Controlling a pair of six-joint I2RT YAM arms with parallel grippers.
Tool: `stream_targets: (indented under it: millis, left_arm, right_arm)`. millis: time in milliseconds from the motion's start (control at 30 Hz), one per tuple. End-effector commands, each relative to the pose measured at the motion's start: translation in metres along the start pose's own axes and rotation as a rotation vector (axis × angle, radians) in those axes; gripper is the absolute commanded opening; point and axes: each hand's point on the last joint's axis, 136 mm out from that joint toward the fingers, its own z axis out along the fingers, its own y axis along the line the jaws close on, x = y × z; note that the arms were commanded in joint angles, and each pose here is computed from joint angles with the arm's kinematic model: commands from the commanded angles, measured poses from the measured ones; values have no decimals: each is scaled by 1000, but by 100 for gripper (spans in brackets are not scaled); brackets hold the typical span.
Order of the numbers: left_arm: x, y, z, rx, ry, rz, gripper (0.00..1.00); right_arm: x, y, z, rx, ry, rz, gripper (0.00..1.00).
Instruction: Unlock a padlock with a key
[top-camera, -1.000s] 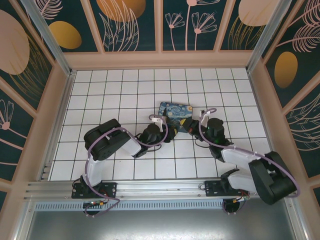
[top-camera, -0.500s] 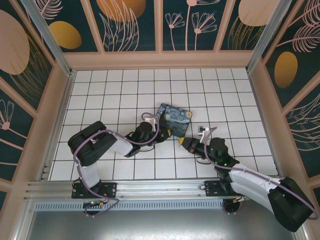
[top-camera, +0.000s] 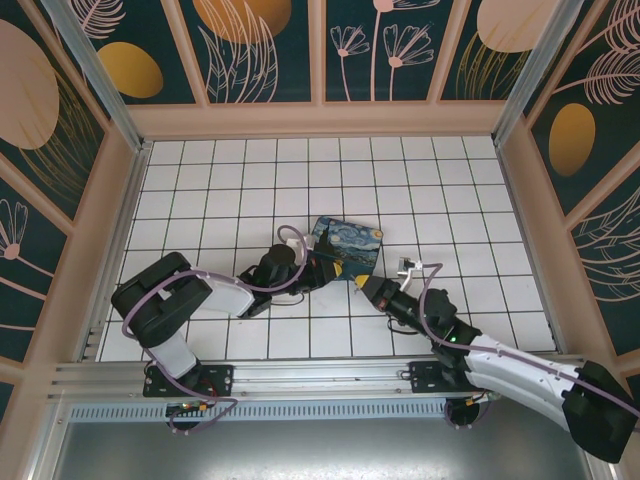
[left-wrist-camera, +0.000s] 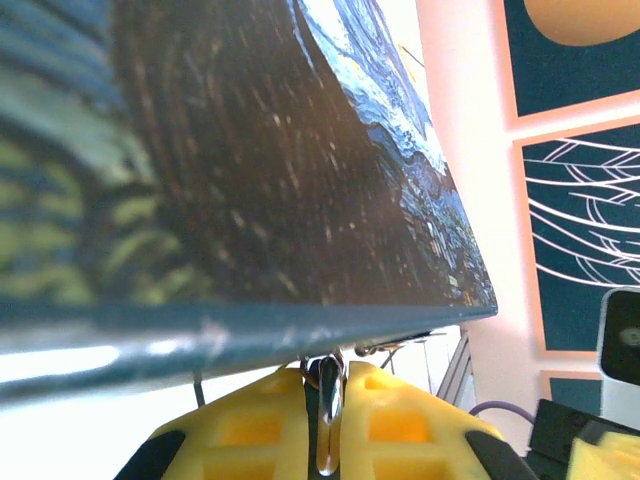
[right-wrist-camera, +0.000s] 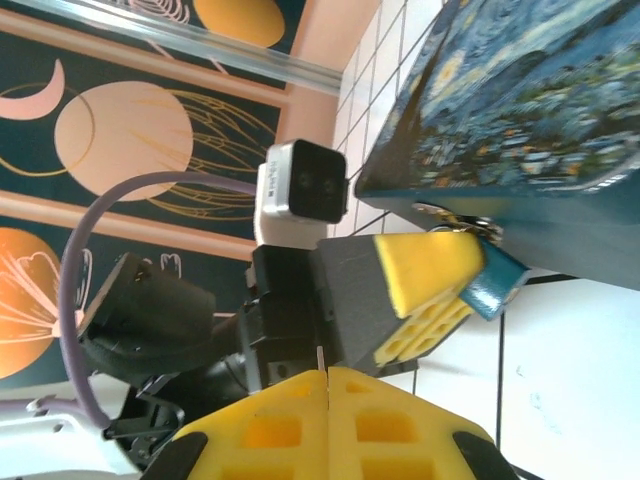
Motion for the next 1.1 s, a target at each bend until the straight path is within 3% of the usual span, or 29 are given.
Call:
stream_targets:
  millis: [0, 433, 1067]
  left_arm:
    - [-8, -19, -6, 67, -26, -22, 0]
    - [-30, -17, -13, 121, -90, -76, 0]
    - [-26, -34, -21, 212, -67, -84, 0]
  right_arm:
    - [12, -60, -11, 151, -2, 27, 0]
    - [11, -58, 20, 184, 52, -13, 0]
    - [5, -34, 43, 115, 57, -6, 0]
